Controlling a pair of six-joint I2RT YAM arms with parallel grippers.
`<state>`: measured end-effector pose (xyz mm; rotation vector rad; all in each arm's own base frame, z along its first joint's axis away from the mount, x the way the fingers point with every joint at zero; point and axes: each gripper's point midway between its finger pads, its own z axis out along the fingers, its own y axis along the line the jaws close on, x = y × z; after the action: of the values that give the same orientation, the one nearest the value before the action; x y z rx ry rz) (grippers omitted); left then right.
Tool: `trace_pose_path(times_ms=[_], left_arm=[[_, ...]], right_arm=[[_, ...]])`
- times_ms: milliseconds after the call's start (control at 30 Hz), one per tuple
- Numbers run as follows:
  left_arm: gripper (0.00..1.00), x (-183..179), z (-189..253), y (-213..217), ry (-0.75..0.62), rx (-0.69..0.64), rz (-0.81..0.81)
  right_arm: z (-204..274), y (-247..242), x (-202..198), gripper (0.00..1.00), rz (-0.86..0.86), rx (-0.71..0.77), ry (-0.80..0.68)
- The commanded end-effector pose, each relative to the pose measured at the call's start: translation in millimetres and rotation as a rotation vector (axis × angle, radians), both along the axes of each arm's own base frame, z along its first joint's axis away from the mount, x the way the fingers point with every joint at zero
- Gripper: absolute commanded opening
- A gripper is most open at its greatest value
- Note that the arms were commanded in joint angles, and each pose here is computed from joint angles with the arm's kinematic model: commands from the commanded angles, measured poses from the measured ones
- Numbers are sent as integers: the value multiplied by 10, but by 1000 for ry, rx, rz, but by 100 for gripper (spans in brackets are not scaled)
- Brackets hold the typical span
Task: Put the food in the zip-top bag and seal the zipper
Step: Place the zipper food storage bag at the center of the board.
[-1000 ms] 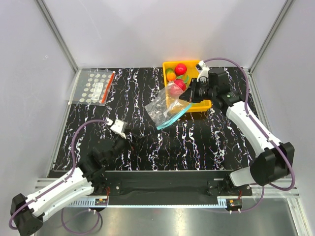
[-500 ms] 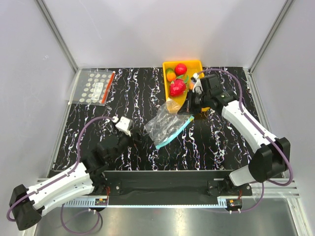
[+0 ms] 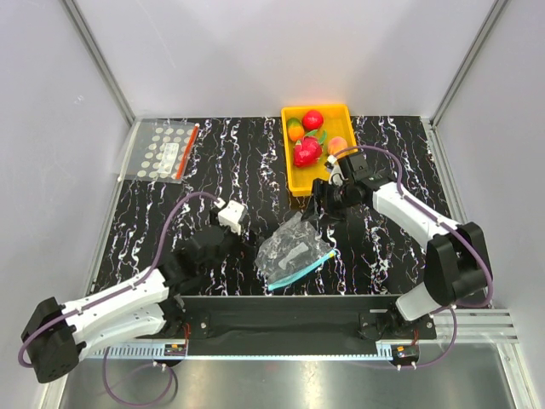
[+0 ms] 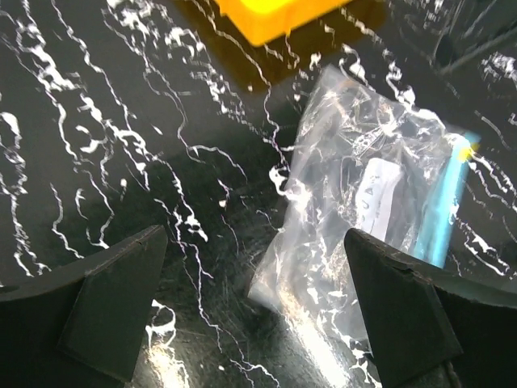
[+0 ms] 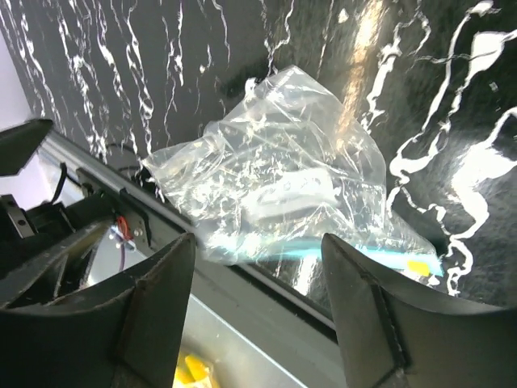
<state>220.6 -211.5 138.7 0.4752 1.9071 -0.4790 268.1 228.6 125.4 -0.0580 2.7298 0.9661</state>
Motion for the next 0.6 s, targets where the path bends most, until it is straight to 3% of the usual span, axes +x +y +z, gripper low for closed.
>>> trace_pose_path(times_ms=[0, 167, 333, 567], left_arm=[[99, 33, 215, -199, -11, -85, -32], [99, 90, 64, -295, 41, -59, -27], [99, 165, 33, -390, 53, -60, -24], [99, 266, -128, -557, 116, -38, -42]], right_arm=[[155, -25, 85, 71, -11, -3, -109], [257, -265, 14, 71, -101, -78, -182], [174, -462, -261, 70, -168, -111, -155], [-3, -454, -640, 69, -283, 26, -62]])
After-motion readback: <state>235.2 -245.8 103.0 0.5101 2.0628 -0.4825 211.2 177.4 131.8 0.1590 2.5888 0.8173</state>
